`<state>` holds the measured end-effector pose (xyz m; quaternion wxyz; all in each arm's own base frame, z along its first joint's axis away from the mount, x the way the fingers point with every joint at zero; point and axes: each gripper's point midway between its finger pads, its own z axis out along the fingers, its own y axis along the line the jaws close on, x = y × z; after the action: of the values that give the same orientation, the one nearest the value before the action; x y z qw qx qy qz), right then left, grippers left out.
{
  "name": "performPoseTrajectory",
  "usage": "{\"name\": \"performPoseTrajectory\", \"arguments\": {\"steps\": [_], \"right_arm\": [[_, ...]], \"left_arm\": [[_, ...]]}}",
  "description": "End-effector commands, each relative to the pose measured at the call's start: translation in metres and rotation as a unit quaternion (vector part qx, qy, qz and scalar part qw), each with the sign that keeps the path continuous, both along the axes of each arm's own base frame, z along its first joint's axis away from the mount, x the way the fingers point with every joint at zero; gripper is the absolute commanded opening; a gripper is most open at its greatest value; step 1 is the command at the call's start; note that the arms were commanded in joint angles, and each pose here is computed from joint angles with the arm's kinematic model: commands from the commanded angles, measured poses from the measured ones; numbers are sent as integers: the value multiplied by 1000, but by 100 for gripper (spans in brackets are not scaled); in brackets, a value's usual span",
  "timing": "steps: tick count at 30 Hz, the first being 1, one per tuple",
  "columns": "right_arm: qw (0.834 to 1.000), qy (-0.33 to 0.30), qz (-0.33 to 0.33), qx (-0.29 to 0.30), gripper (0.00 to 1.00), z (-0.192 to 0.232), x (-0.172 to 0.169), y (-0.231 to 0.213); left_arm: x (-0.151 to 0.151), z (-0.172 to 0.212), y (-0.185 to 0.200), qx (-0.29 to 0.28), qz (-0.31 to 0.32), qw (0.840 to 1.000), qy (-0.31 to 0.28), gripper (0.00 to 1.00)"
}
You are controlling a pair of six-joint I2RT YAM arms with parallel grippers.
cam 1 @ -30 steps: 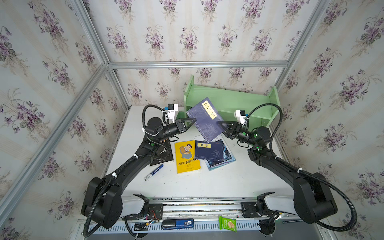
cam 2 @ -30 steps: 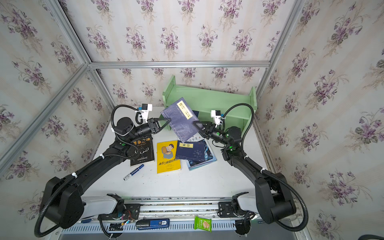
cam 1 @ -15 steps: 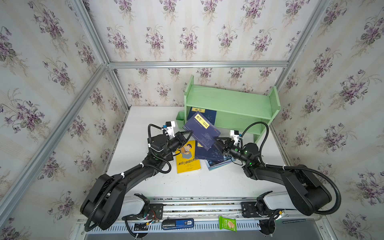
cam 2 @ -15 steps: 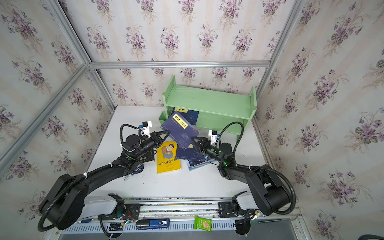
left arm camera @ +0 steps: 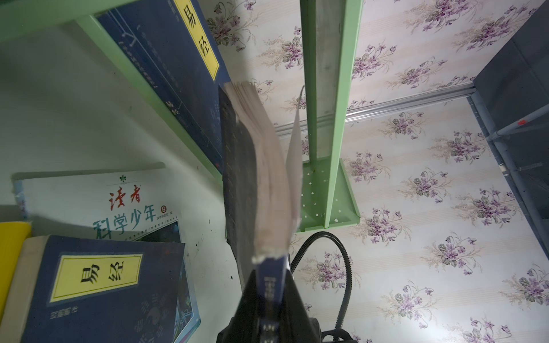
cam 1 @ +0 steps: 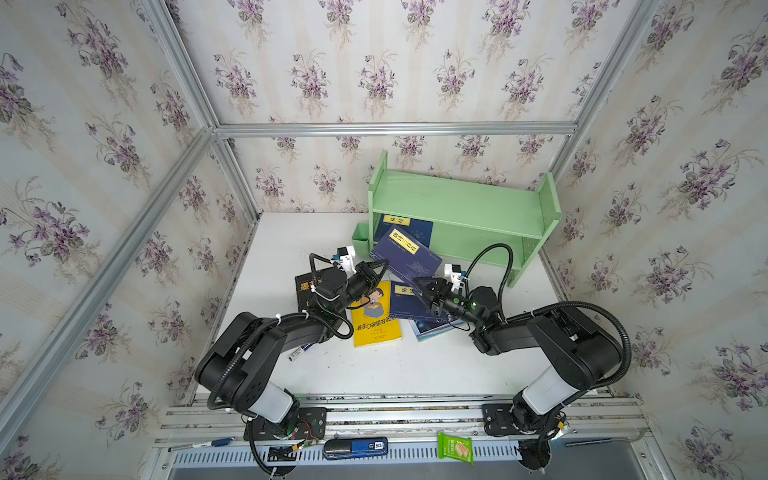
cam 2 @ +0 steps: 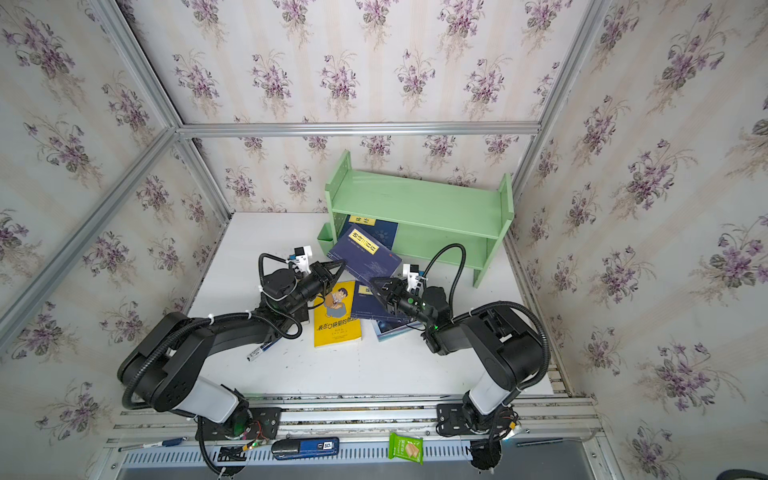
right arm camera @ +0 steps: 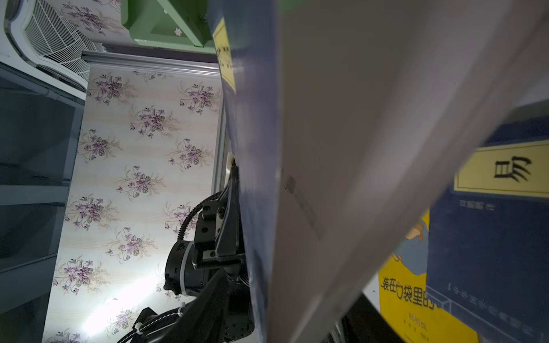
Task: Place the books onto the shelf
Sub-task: 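Lower the book into the shelf's lower tier beside the blue books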
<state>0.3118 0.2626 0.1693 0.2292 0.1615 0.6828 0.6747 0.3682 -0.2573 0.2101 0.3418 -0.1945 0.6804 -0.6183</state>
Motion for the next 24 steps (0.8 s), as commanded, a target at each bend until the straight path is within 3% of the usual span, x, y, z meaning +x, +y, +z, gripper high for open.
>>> {"name": "performPoseTrajectory", "arguments": {"steps": [1, 4, 8, 11, 14, 17, 24], "right_arm": [[999, -32, -14, 13, 45, 14, 6, -1], [999, -34, -29, 9, 32, 12, 11, -3], [998, -40, -55, -3, 25, 7, 15, -10], [996, -51, -74, -14, 26, 6, 17, -17], [995, -57, -85, -19, 38, 6, 22, -22], [994, -57, -95, -20, 40, 6, 29, -26], [988, -82, -126, -20, 18, 21, 43, -40]], "left_arm": [[2, 31, -3, -48, 2, 998, -40, 6], [2, 31, -5, -50, 1, 998, -37, 7], [1, 29, -4, -47, 2, 999, -27, 8], [-1, 26, -3, -41, 1, 999, -17, 8], [-3, 23, -4, -36, -1, 999, -11, 8], [-3, 23, -5, -35, -3, 999, -8, 9], [-2, 27, -5, -33, -1, 999, -7, 9]]}}
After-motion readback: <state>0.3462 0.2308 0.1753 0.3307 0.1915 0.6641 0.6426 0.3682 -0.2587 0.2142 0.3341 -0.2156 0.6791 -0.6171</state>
